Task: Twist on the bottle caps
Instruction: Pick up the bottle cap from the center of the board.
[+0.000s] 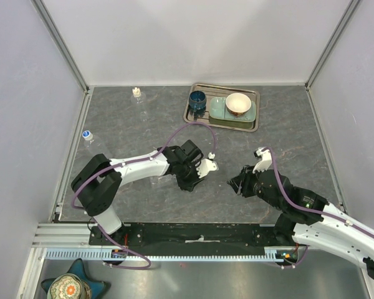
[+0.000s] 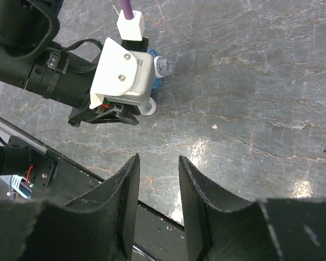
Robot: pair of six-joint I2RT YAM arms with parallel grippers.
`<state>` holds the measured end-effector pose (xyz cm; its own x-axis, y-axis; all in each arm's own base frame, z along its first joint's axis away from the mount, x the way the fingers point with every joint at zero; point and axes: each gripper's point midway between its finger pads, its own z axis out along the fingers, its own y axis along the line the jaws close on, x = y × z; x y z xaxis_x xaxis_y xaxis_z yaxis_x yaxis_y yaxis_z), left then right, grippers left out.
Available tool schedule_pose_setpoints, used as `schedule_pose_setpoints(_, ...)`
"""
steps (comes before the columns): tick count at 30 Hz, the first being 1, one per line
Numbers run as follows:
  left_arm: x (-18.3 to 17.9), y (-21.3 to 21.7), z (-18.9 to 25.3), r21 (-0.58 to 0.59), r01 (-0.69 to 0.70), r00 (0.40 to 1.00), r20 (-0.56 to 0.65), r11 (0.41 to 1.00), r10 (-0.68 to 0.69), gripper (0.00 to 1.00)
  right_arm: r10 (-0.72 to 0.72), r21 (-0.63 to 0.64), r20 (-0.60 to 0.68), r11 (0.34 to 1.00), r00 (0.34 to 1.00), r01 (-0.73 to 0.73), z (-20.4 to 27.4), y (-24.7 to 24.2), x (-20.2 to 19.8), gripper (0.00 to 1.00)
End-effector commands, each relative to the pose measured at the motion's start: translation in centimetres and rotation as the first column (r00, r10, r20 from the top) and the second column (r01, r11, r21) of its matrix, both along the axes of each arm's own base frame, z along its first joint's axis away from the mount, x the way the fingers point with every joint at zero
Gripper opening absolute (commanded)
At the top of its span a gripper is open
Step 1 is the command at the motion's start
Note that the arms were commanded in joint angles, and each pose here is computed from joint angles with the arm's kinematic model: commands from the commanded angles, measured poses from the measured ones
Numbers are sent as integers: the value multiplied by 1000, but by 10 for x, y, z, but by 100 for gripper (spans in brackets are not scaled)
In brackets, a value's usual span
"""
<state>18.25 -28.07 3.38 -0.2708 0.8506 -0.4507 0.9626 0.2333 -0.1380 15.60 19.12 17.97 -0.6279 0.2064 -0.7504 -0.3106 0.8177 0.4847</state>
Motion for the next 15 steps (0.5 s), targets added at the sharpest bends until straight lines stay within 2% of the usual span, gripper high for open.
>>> schedule_pose_setpoints(1,2,-21,12,-69,0,1000,-26,998,-2,25,2,50,20,999,1000,-3,11,5,1,41)
schedule_pose_setpoints(3,4,-22,17,-68,-4,1000,-24,998,2,25,4,55,16,998,1000,-5,11,6,0,41)
schedule_pose_setpoints(9,39,-17,39,-90,-75,995,57,993,81,25,3,62,22,998,1000,-4,12,6,1,41)
schedule_pose_setpoints(15,36,-5,29,-47,-93,996,-1,995,93,25,-1,66,26,998,1000,0,14,4,1,41)
